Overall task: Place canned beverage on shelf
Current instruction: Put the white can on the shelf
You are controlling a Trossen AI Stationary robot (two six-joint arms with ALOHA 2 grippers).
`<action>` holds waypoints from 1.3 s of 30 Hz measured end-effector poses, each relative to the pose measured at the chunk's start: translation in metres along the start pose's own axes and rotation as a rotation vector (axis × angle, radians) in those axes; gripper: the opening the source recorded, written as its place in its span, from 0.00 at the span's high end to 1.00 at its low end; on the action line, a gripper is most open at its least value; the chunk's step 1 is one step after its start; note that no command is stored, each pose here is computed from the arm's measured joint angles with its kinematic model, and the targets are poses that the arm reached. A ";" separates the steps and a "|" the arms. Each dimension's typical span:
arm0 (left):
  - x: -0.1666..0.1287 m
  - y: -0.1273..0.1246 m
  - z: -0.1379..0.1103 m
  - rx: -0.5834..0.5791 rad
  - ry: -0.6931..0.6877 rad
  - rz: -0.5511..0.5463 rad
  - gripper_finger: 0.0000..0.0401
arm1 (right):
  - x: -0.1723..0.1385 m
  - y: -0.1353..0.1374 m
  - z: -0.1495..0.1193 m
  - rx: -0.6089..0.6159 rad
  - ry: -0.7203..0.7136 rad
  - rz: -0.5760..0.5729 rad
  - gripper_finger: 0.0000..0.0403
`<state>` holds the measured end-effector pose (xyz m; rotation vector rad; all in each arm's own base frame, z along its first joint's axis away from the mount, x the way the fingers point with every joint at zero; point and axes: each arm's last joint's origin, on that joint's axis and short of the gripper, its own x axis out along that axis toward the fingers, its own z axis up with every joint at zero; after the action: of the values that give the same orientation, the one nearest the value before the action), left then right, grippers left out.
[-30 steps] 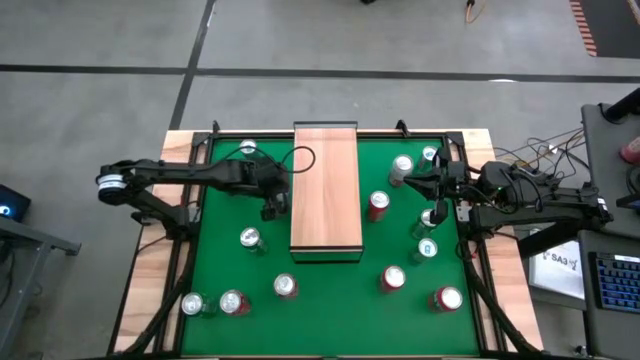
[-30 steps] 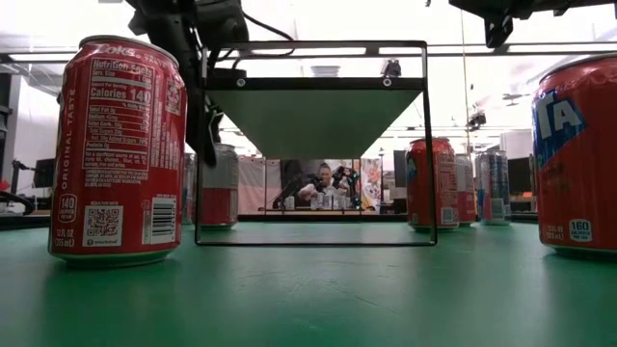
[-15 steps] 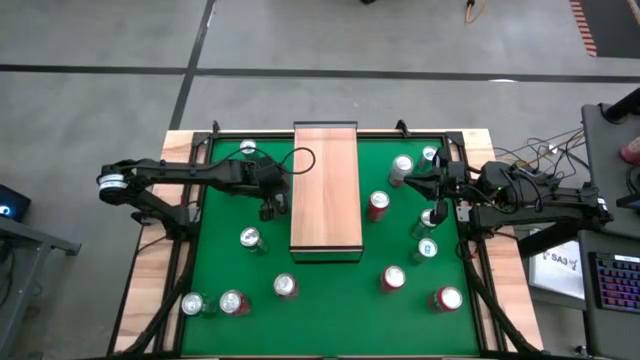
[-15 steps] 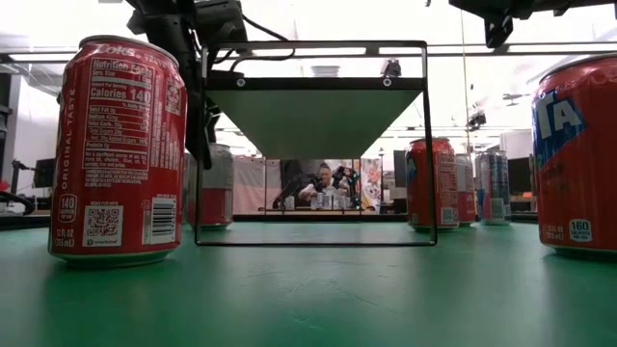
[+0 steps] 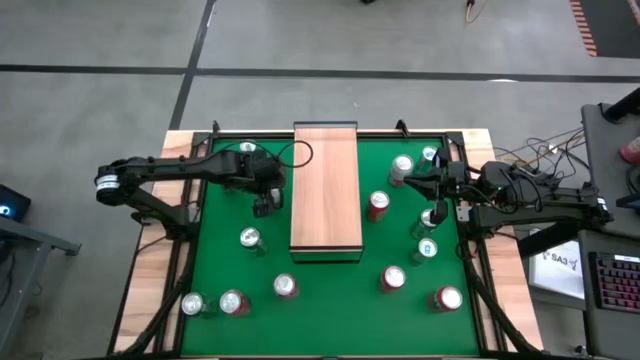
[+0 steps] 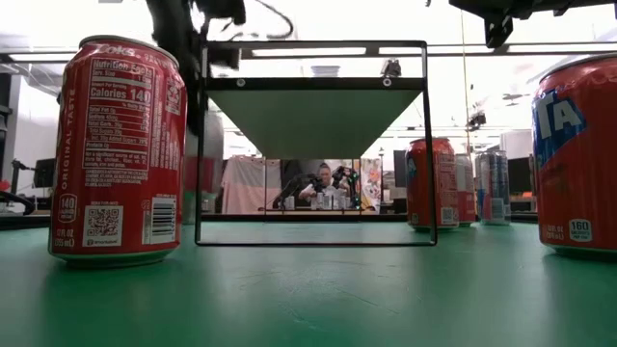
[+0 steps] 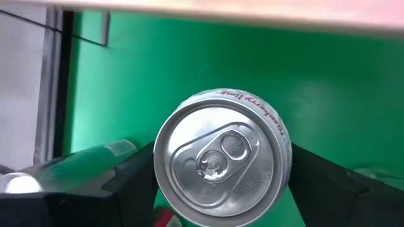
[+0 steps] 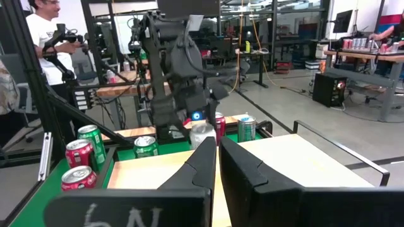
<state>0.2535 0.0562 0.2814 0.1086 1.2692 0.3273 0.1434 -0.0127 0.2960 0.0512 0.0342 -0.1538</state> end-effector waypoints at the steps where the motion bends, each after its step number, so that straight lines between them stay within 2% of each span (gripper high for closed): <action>1: -0.007 0.002 0.003 0.001 -0.009 0.000 0.30 | 0.000 0.000 0.000 0.001 0.000 0.000 0.97; 11: -0.082 0.019 0.018 -0.026 -0.094 0.008 0.30 | 0.000 0.000 0.000 0.019 0.000 0.000 0.97; 21: -0.131 0.025 0.031 -0.038 -0.281 0.006 0.30 | 0.000 0.000 0.000 0.019 0.000 0.000 0.97; 29: -0.140 0.024 0.058 0.035 -0.339 -0.050 0.30 | 0.000 0.000 0.000 0.019 0.000 0.000 0.97; 35: -0.137 0.021 0.082 0.156 -0.367 -0.124 0.30 | 0.000 0.000 -0.001 0.019 0.005 0.000 0.97; 39: -0.132 0.019 0.095 0.236 -0.331 -0.154 0.30 | 0.000 0.000 -0.001 0.018 0.006 0.000 0.97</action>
<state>0.3058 0.0437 0.4356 0.2546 0.9762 0.0224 0.1433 -0.0127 0.2954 0.0701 0.0383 -0.1543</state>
